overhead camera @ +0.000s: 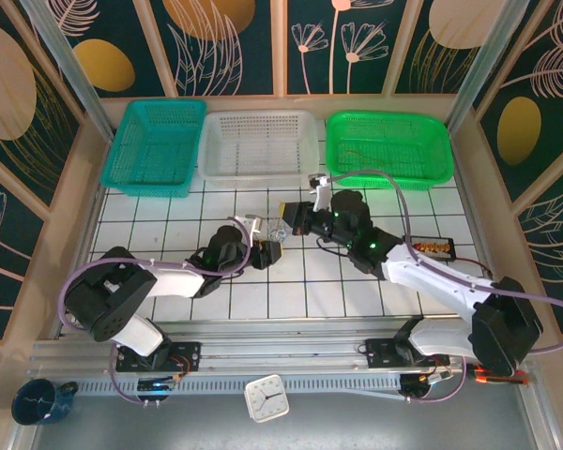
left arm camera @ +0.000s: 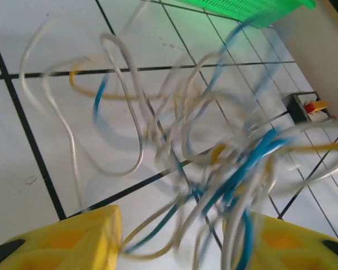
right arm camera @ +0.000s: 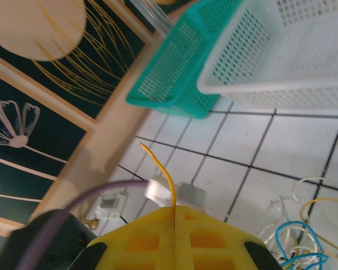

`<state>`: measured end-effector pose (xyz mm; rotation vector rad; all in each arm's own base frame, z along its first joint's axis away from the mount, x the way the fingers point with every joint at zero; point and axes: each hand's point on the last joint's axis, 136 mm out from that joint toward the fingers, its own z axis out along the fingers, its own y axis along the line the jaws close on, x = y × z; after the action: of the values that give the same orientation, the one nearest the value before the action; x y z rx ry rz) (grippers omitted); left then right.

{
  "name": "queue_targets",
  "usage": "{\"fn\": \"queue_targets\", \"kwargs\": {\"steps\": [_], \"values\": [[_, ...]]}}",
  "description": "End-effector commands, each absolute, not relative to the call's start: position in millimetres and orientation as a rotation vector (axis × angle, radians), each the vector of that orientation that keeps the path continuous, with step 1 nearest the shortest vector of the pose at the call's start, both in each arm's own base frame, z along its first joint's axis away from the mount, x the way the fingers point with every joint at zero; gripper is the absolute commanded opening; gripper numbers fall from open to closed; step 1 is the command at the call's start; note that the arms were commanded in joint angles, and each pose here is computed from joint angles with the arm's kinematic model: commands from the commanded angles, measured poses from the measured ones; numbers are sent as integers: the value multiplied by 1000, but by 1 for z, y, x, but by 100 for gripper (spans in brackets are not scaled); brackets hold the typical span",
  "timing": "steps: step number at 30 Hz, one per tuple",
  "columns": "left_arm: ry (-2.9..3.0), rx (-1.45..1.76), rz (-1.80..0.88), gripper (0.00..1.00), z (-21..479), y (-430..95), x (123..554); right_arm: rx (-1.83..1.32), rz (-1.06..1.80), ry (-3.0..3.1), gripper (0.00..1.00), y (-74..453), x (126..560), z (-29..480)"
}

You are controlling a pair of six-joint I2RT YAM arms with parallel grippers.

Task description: Untangle the cables

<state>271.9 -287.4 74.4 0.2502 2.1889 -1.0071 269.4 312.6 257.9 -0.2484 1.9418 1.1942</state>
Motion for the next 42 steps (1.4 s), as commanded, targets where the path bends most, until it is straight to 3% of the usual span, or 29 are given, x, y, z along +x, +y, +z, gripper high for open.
{"fn": "queue_targets", "kwargs": {"steps": [1,10,26,34,42], "values": [[2179,250,-999,48,69,-286,271,-215,1293,1764,0,310,268,322],[2190,248,-992,48,65,-282,267,-153,1280,1656,0,287,265,364],[2173,133,-877,79,81,-246,261,-71,1080,1851,0,269,291,265],[2092,171,-896,82,106,-246,261,-99,1093,1921,0,276,291,235],[2039,311,-916,81,126,-274,275,-122,1169,1915,0,284,283,239]]}}
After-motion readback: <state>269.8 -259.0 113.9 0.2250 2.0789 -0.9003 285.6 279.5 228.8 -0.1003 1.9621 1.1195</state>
